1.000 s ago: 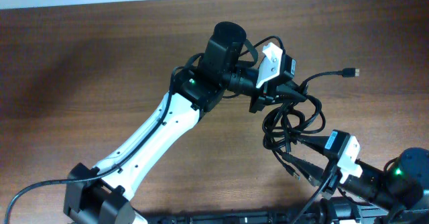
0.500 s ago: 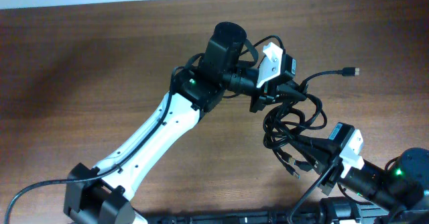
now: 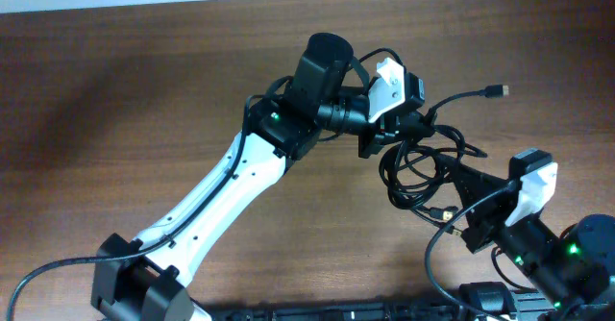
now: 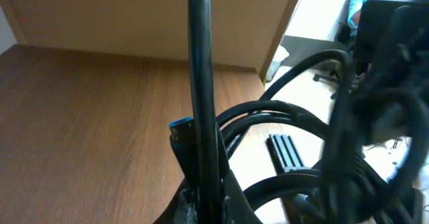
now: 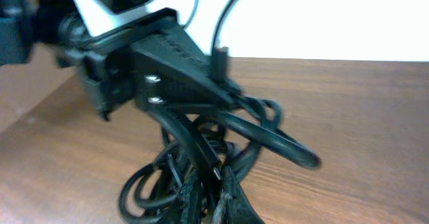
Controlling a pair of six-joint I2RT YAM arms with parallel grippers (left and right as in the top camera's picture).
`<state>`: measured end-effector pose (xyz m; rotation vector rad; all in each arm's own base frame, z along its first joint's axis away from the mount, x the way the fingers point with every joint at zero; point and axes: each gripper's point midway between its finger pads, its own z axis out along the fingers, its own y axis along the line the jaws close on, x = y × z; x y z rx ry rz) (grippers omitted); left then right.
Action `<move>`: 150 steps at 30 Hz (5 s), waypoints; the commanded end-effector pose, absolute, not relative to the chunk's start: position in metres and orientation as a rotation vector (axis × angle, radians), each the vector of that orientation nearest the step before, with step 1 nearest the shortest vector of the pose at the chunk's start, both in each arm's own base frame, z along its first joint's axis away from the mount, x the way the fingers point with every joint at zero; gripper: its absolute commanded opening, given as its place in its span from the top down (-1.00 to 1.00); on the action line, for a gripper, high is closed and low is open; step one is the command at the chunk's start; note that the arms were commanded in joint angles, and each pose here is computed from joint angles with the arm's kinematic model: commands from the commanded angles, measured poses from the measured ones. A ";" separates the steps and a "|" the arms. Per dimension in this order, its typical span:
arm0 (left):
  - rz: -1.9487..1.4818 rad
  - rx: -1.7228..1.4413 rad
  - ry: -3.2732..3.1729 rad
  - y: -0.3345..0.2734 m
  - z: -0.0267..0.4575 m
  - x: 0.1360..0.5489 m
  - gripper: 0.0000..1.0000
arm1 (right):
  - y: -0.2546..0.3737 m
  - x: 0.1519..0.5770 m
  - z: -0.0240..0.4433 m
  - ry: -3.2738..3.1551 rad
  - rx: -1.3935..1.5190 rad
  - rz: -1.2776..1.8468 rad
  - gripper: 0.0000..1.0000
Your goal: Untangle cables
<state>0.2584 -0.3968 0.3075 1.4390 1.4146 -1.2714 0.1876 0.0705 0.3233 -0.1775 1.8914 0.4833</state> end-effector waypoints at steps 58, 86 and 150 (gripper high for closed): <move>-1.233 1.249 1.573 -0.385 0.345 0.260 1.00 | -0.002 0.188 0.288 2.032 0.229 0.130 -0.36; -0.733 0.772 1.988 -0.340 0.299 0.343 1.00 | -0.008 0.178 0.271 2.101 0.301 0.105 -0.46; -1.688 -0.165 2.399 -0.383 0.328 0.291 1.00 | 0.073 0.227 0.329 1.932 0.098 0.711 0.09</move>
